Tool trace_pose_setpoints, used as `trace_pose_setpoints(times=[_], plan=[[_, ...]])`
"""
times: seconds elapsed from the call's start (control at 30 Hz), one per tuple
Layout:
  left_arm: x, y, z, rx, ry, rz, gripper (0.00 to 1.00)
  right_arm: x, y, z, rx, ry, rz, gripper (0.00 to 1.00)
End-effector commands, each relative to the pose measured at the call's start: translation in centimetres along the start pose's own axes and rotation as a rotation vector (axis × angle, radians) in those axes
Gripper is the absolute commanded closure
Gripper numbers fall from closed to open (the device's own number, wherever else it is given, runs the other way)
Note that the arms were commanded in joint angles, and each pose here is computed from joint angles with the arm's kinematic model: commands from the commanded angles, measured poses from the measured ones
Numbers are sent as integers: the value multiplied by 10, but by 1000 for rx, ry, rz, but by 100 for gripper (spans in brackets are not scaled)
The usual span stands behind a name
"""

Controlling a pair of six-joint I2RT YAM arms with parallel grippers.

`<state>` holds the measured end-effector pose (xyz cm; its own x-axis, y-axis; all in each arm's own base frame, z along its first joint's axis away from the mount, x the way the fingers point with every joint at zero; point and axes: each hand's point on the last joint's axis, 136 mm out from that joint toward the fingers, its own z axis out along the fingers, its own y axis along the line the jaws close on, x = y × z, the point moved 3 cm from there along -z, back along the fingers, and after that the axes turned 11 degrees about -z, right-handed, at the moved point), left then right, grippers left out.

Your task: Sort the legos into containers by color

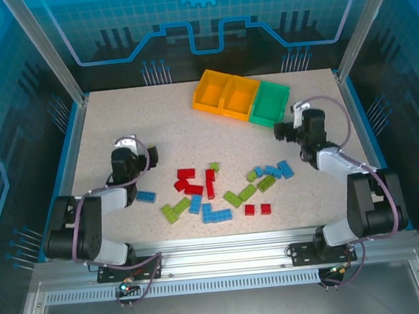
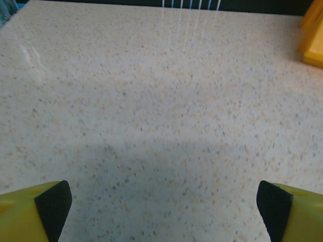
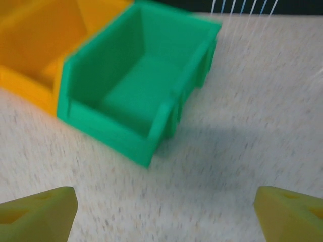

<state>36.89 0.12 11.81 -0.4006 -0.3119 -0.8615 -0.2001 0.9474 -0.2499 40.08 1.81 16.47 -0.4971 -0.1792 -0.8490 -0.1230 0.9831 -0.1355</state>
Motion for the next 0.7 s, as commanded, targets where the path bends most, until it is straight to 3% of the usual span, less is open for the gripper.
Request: trace_pose_setpoints(times=[0.0, 0.07, 0.23, 0.43, 0.67], plan=[[-24, -13, -20, -47, 155, -154, 1, 2, -4, -9, -18, 211, 122, 10], [-15, -22, -30, -54, 228, -174, 1, 2, -1, 2, -37, 327, 150, 15], [8, -31, -52, -98, 254, -203, 1, 10, 4, 35, -46, 505, 173, 22], [37, -29, -68, -143, 357, -233, 1, 17, -2, 69, -27, 554, 234, 26], [52, -21, -79, -187, 397, -263, 1, 8, -2, 101, -17, 568, 216, 33]])
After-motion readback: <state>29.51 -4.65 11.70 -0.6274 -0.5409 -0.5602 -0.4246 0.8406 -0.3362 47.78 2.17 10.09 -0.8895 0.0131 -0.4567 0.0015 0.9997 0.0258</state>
